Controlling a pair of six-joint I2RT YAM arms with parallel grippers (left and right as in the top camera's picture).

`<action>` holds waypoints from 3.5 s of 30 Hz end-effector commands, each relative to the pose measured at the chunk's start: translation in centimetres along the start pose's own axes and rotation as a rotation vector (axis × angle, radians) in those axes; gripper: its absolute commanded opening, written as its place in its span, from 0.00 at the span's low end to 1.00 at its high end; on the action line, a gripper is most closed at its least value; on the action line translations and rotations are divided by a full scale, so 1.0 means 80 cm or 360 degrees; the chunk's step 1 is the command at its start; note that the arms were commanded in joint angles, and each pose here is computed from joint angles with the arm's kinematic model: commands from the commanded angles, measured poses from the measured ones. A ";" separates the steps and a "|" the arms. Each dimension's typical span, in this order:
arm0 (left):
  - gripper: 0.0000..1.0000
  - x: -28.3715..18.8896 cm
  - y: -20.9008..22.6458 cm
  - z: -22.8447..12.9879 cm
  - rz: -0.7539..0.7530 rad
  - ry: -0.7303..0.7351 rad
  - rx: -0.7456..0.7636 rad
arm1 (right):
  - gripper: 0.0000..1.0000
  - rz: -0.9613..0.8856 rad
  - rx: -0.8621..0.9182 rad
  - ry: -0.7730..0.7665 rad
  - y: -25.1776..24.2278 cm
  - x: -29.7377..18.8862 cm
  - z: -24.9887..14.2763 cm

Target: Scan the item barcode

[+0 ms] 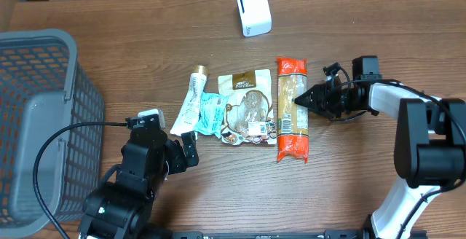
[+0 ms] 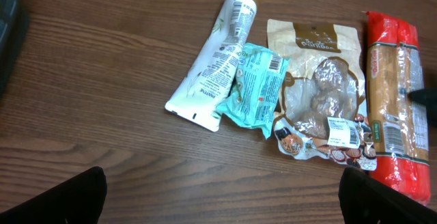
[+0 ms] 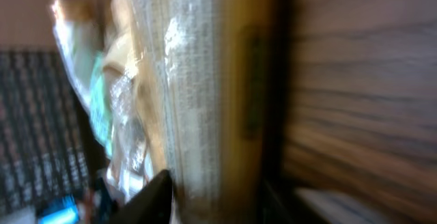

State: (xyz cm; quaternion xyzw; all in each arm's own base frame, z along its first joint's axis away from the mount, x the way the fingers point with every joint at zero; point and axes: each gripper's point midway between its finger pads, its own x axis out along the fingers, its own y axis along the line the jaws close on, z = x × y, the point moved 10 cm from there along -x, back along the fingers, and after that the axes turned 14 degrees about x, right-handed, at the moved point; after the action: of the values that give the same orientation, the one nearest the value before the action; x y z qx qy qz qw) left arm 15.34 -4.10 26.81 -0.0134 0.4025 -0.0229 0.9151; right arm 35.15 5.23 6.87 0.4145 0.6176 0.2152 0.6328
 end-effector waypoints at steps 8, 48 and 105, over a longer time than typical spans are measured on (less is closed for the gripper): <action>1.00 0.002 0.001 0.000 0.0023 -0.0002 -0.0026 | 0.04 -0.0069 0.0096 0.0056 -0.010 0.008 -0.001; 1.00 0.002 0.001 0.000 0.0023 -0.0002 -0.0026 | 0.97 -0.1459 -0.0210 0.0035 0.116 -0.002 -0.095; 0.99 0.002 0.001 0.000 0.0023 -0.0002 -0.0026 | 0.04 0.0301 -0.0631 0.0314 0.274 -0.125 -0.059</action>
State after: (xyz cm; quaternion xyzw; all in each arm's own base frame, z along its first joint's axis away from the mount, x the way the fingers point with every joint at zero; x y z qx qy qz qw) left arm 15.33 -4.10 26.80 -0.0133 0.4028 -0.0229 0.9149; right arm 34.13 10.73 27.14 0.3342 0.6205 0.4069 0.5812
